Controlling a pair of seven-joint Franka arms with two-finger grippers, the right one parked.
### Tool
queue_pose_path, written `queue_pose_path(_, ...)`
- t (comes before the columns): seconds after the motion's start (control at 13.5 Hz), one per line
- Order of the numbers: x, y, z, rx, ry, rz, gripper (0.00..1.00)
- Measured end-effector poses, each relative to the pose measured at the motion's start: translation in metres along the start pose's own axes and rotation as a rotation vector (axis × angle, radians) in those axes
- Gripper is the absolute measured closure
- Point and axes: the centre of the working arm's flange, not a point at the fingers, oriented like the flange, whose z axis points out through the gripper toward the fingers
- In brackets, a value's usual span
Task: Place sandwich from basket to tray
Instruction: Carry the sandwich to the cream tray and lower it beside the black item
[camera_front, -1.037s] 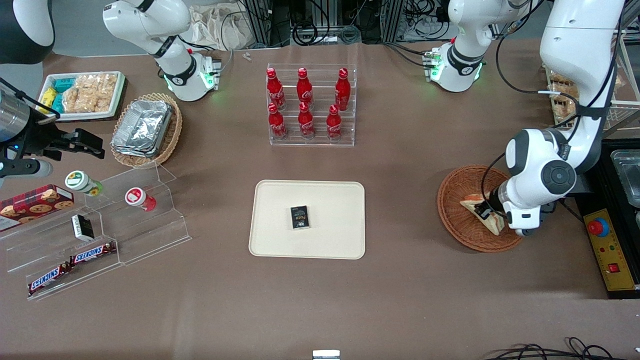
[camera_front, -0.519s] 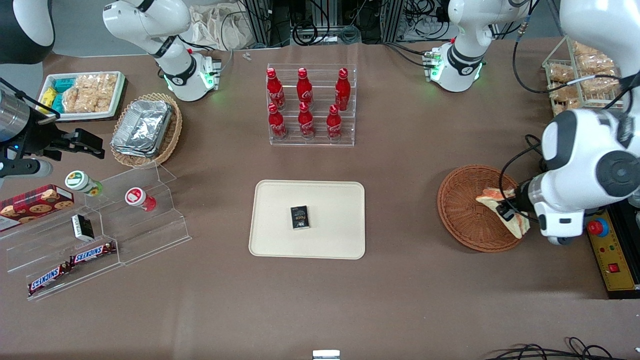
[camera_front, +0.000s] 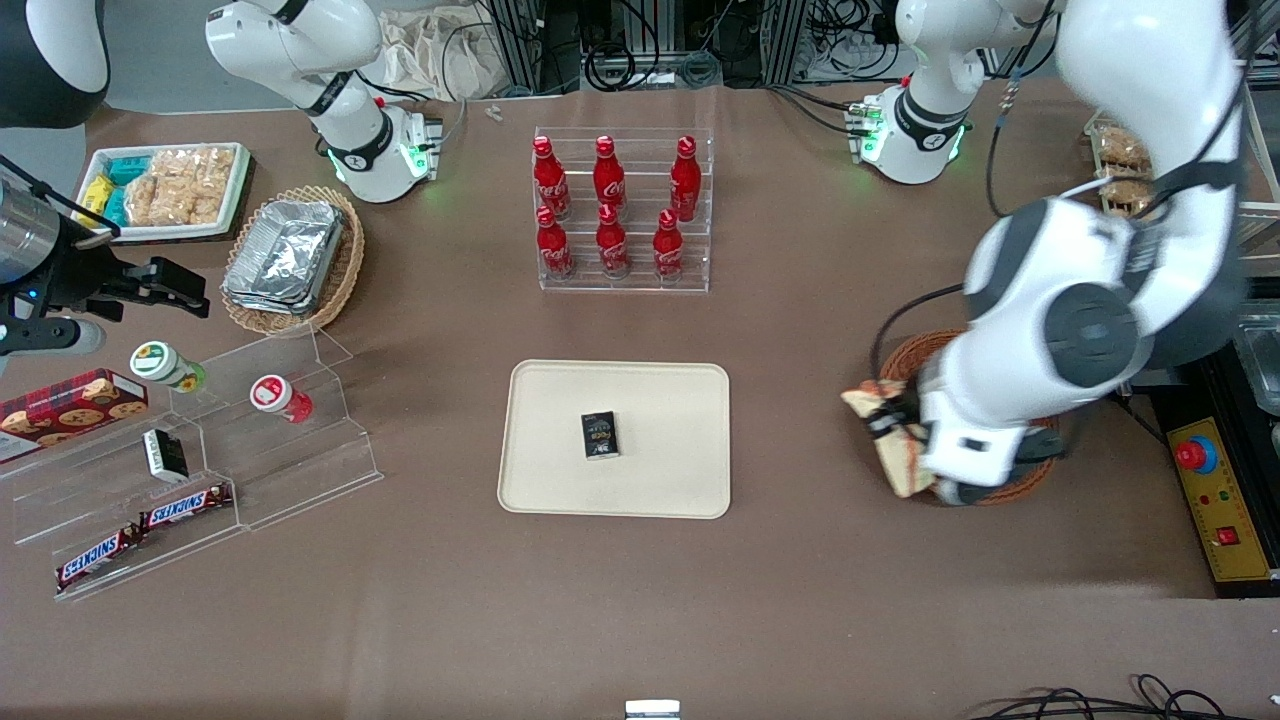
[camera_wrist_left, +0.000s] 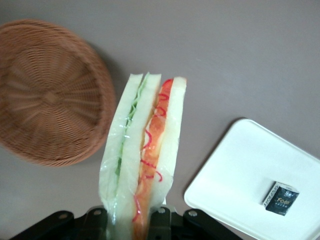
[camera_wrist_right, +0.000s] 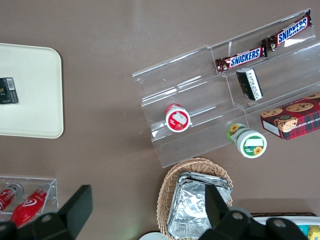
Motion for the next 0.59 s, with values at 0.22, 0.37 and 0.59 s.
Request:
queue_pose_path(0.22, -0.034, 0.078, 0.074, -0.027, 0.014, 0.116, 0.8)
queue_pose_path(0.37, -0.042, 0.104, 0.123, -0.047, 0.003, 0.155, 0.8)
queue_pose_path(0.59, -0.052, 0.126, 0.183, -0.041, -0.002, 0.213, 0.8)
